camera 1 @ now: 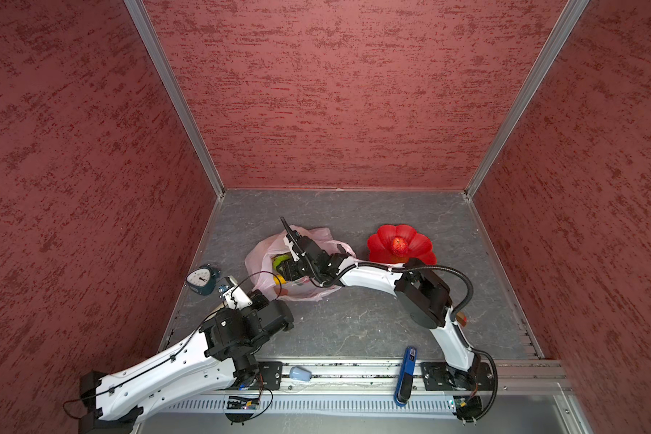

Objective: Take the fake fruits out of the plastic bag
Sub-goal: 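Close the right gripper on the green apple inside the bag, then lift the green apple out of the bag and carry it over the red plate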

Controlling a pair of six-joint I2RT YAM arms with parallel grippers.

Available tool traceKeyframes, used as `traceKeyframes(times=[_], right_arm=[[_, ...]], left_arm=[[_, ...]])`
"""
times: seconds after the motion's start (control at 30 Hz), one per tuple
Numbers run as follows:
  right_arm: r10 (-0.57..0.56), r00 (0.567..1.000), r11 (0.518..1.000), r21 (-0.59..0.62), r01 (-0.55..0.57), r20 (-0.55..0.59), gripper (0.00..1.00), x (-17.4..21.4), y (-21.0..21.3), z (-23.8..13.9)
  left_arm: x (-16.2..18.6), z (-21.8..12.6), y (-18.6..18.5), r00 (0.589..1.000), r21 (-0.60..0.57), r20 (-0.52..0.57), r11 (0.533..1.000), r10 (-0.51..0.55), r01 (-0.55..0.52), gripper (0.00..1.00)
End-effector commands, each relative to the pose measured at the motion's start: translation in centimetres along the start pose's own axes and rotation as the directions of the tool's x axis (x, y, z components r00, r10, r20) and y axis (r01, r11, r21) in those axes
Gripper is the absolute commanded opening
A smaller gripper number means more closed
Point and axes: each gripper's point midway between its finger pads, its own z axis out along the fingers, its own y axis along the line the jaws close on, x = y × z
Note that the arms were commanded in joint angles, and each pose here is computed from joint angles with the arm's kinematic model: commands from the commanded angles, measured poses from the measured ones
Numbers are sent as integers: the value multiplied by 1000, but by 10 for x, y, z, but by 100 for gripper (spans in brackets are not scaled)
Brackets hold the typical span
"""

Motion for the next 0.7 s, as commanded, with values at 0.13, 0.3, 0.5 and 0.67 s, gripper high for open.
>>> traceKeyframes(times=[0.13, 0.3, 0.5, 0.67], right_arm=[[-38, 999, 999, -1, 38, -12, 35, -1, 10, -32], [-67, 997, 998, 13, 67, -28, 35, 0, 11, -58], [-105, 994, 992, 66, 107, -38, 35, -1, 5, -90], [-125, 992, 990, 68, 126, -29, 35, -7, 10, -119]], left_arm=[[1, 1, -17, 1000, 48, -4, 999, 19, -19, 3], [-4, 1, -24, 1000, 65, 5, 998, 15, -16, 3], [-7, 2, -27, 1000, 73, 7, 997, 15, -15, 3], [-7, 3, -31, 1000, 89, 4, 996, 9, -9, 3]])
